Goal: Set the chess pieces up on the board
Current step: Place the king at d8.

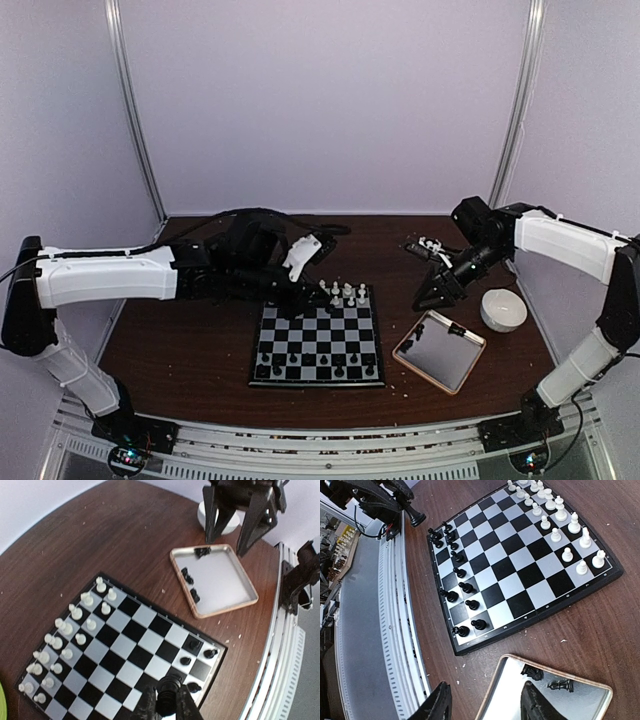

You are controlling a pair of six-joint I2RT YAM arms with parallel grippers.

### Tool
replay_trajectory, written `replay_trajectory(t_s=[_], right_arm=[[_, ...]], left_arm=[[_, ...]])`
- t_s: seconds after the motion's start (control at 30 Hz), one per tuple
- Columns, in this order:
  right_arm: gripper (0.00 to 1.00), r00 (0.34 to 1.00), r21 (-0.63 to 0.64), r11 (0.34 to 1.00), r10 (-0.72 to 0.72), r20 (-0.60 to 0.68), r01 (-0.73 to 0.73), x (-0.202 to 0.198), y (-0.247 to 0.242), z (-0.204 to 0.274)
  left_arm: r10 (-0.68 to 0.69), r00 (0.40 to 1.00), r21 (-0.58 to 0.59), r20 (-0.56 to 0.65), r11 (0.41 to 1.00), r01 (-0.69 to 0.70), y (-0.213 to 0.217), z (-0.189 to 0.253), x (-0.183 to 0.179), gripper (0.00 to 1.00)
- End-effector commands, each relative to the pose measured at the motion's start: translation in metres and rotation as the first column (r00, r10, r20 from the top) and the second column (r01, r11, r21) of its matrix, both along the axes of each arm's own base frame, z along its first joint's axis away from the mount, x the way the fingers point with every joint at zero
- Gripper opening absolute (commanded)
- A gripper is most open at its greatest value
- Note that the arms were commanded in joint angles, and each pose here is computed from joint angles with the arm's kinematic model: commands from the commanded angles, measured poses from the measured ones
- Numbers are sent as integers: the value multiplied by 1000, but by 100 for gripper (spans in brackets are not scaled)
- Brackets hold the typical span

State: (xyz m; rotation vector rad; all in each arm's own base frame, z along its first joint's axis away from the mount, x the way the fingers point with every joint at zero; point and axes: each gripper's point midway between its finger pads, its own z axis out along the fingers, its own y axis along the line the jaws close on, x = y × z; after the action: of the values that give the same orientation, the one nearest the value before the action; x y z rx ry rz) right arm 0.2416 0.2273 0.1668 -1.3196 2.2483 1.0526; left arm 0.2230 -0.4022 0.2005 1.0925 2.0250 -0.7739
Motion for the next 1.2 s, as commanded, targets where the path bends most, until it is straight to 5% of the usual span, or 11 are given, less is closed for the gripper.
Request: replay_trajectory(t_s=[0.0,0.57,1.17], right_arm=[[47,991,-20,998,-50,125,52,20,-3,3],[46,996,-71,997,-22,88,29,17,-7,-18],[45,998,-70,998,-6,66,10,13,-7,-20]], left_arm=[[5,1000,177,0,984,-5,34,-24,-16,10],[-98,993,368,-66,922,116,10,-98,-55,10],[-107,992,384,-66,915,124,-13,-116,-54,11]])
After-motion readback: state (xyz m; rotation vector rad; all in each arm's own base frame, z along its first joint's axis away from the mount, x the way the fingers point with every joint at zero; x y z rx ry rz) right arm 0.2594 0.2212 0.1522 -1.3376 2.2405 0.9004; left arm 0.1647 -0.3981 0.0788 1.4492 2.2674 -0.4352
